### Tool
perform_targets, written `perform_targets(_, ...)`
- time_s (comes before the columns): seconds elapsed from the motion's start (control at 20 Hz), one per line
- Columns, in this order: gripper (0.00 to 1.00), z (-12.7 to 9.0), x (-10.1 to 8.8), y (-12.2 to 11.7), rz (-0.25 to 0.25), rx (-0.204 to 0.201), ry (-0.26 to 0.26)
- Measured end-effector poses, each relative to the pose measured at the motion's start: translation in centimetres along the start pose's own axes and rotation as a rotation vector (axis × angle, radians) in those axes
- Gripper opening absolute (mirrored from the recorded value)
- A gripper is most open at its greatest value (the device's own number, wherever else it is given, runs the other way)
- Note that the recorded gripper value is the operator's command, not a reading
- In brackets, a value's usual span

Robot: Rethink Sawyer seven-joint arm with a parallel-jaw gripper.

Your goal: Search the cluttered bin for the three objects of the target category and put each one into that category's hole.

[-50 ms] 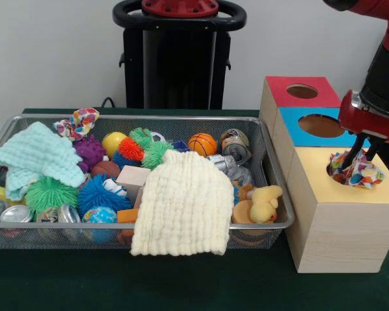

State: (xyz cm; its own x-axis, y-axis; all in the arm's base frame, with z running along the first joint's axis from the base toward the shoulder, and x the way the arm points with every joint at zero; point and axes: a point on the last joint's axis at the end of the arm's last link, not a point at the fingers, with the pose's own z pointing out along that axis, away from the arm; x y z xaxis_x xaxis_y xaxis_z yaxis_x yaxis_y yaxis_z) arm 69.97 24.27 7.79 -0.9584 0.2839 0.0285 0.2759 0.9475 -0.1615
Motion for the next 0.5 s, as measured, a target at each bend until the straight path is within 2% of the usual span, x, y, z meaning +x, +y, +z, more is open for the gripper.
perform_targets(0.5,0.00,0.03,-0.15,-0.18,0.017,-0.012,0.009)
